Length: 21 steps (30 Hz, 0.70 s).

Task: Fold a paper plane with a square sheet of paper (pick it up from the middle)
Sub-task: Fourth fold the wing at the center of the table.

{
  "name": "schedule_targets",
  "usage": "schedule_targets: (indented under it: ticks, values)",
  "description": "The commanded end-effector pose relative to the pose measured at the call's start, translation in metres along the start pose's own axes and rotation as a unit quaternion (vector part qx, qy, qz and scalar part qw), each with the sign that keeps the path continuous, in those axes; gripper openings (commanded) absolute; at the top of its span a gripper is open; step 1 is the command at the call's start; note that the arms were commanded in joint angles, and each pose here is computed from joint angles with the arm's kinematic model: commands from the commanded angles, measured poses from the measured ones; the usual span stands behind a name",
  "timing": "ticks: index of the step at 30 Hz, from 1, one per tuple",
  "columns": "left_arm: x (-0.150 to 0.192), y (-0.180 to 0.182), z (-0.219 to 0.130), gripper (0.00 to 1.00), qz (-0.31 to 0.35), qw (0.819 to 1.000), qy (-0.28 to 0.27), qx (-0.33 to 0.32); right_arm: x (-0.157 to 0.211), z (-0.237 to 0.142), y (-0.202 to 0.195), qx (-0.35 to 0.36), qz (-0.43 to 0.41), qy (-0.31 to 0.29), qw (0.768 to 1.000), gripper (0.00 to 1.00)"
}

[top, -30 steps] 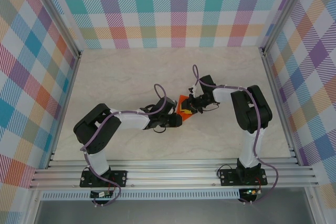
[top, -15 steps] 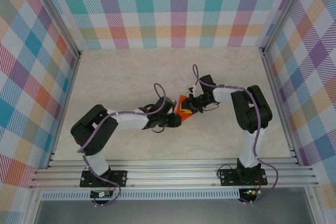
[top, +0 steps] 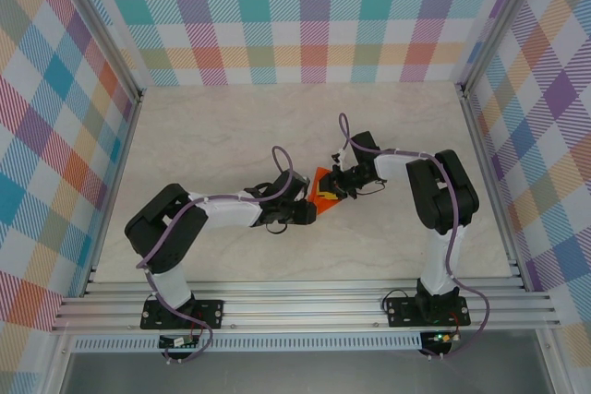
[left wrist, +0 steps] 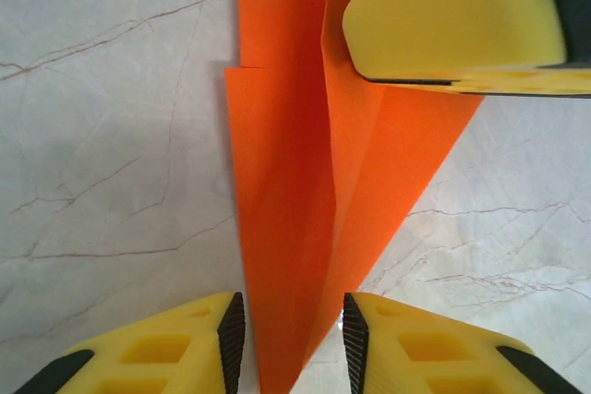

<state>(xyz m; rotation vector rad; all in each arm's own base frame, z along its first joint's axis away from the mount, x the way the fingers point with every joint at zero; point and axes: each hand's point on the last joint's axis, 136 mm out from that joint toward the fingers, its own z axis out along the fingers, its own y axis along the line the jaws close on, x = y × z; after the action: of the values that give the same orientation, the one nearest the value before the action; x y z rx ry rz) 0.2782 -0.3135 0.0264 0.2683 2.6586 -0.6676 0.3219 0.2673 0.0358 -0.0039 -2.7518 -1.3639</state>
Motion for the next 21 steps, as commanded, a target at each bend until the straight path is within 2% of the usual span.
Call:
schedule_targets:
  ticks: [1,10,21]
  values:
    - [-0.0036,0.0027,0.0048,0.34,0.006,1.0,0.005,-0.006,-0.0017,0.0001,0.0053,-0.002,-0.014,0.003,1.0,0.18]
    - [-0.0049,0.001,0.007,0.2,0.004,1.0,0.004,-0.003,-0.0017,-0.0007,0.0065,-0.003,-0.014,0.003,1.0,0.18]
    - [0.0017,0.0071,0.0125,0.13,-0.012,1.0,0.012,-0.009,-0.0013,-0.0022,0.0147,-0.018,-0.021,0.006,1.0,0.19]
